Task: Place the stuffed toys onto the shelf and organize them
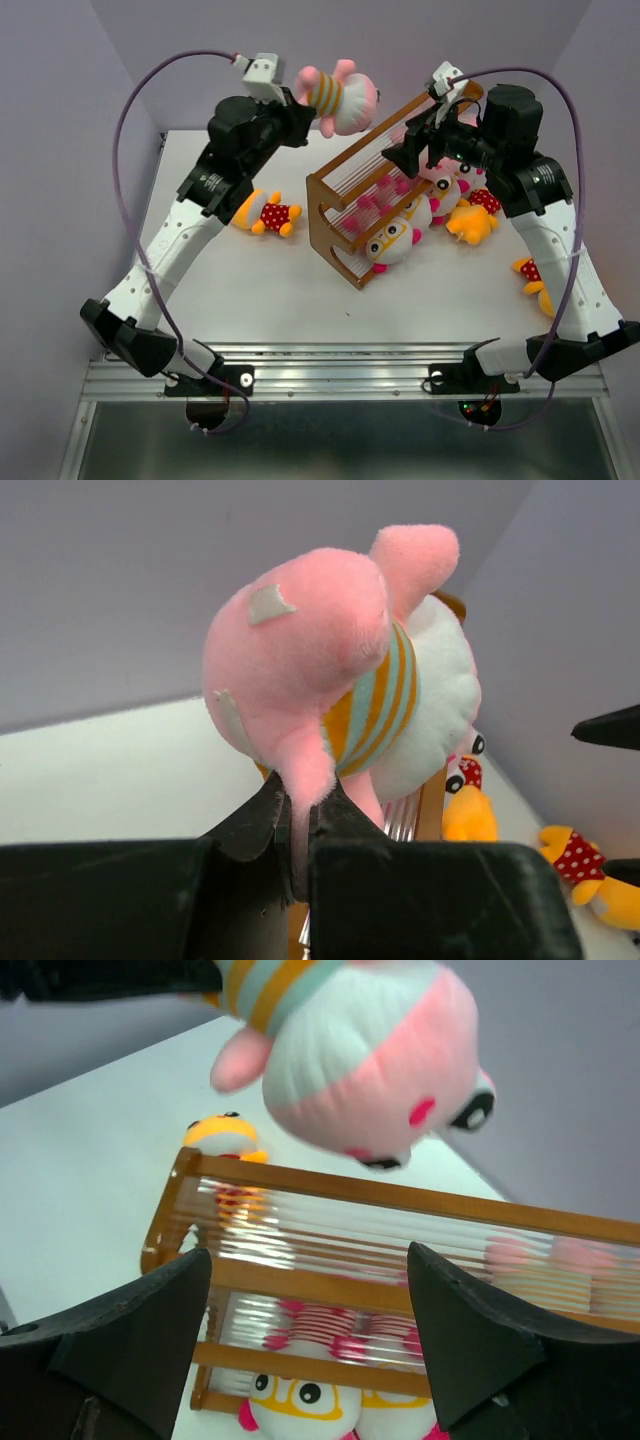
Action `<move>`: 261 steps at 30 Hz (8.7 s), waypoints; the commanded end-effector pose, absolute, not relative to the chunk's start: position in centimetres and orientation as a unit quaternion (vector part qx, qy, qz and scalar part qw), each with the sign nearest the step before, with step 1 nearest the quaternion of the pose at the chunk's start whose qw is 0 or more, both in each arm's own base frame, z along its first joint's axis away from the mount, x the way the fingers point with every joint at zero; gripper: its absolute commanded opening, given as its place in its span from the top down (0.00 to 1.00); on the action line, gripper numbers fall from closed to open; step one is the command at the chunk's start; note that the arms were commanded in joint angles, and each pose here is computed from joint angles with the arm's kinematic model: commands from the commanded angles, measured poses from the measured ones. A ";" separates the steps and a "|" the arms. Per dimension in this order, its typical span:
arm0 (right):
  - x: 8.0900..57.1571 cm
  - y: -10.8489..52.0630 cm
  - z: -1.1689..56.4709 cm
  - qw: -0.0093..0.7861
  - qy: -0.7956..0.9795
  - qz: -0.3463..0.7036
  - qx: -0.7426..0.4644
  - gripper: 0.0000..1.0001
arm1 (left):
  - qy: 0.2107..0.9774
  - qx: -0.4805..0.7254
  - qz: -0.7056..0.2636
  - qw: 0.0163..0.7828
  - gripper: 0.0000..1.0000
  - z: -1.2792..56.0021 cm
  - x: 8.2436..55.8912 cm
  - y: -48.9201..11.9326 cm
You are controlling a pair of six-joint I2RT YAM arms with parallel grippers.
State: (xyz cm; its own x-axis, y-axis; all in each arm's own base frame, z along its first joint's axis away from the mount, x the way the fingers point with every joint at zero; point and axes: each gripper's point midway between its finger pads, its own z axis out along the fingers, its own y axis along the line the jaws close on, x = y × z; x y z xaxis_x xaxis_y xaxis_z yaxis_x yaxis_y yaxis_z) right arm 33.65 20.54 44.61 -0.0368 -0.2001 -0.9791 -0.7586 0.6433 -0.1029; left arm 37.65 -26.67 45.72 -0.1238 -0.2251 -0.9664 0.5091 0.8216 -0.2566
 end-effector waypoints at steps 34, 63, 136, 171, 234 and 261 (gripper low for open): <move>30.8 24.2 55.0 0.647 0.531 0.497 -0.229 0.00 | 0.621 0.081 -0.440 0.644 1.00 50.2 31.2 -23.7; 32.1 23.9 48.7 0.594 0.627 0.411 -0.291 0.00 | 0.608 0.060 -0.432 0.664 1.00 51.1 30.4 -21.0; 27.5 1.2 35.5 0.591 0.774 0.111 0.201 0.99 | 0.632 0.020 -0.299 0.715 0.16 47.7 30.3 -13.9; 36.0 14.4 29.6 0.465 0.786 0.352 0.204 0.99 | 0.655 -0.035 -0.303 0.692 0.16 45.0 29.8 -12.7; 37.3 15.2 30.9 0.565 0.735 0.167 -0.338 0.07 | 0.647 -0.055 -0.318 0.691 0.16 44.0 27.8 -11.9; 39.0 15.7 27.2 0.536 0.758 0.202 -0.313 0.97 | 0.647 -0.067 -0.323 0.687 0.16 43.2 27.0 -11.5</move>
State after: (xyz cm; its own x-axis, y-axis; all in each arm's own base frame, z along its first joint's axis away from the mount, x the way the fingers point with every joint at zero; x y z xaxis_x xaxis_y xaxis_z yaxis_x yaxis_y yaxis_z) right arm 39.15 15.88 24.77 -0.2780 -0.3021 -0.9119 -0.7130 0.7010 -0.0149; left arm 27.16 -11.68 41.79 -0.0925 -0.5163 -0.8514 0.3318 0.7902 -0.5152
